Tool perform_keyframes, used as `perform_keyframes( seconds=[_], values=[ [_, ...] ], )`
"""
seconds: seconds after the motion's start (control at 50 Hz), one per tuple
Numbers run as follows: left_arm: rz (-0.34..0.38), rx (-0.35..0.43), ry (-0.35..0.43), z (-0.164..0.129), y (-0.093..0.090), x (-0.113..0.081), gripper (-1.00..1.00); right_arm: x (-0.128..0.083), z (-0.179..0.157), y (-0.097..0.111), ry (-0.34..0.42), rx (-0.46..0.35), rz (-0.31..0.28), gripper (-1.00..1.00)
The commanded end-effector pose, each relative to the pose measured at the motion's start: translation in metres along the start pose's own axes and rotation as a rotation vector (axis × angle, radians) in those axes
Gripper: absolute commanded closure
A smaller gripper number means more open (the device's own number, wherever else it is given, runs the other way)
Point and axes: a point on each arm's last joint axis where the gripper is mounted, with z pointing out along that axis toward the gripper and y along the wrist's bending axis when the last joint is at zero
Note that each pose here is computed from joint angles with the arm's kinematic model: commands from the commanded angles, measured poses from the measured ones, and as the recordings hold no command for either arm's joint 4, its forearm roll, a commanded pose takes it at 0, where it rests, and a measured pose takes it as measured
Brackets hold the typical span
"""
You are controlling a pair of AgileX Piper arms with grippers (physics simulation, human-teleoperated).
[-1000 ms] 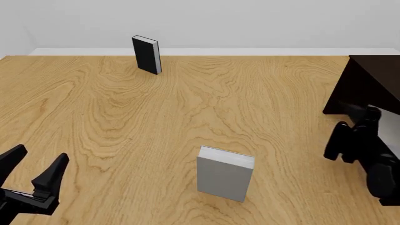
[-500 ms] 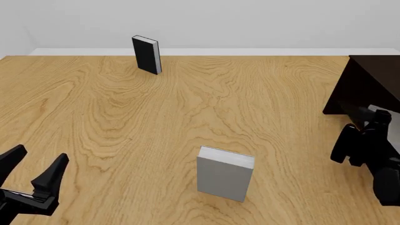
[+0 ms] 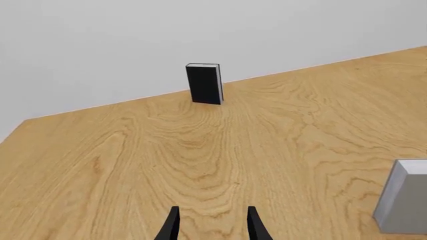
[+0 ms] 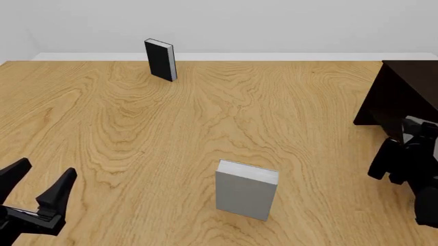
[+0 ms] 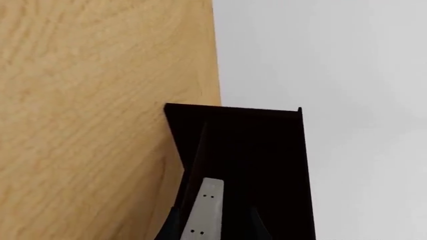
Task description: Pick up the book on the right and place it on the cabinet shelf.
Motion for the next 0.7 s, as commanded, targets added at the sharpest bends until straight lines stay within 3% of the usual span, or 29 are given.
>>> perform_keyframes(
  seconds=[0.02,0.3,0.7],
  values=[
    [0.003,0.006,0.003,0.001,0.000,0.000,-1.00,0.013,-0.004,-0.003,0.049,0.027,0.019,-1.00],
    [0.006,0.011,0.006,0.001,-0.001,0.000,-1.00,0.020,-0.008,-0.005,0.078,0.037,0.039,-1.00],
    [0.007,0.011,0.002,0.001,-0.001,0.000,-1.00,0.029,-0.021,0.009,0.122,0.008,0.059,-1.00]
  ],
)
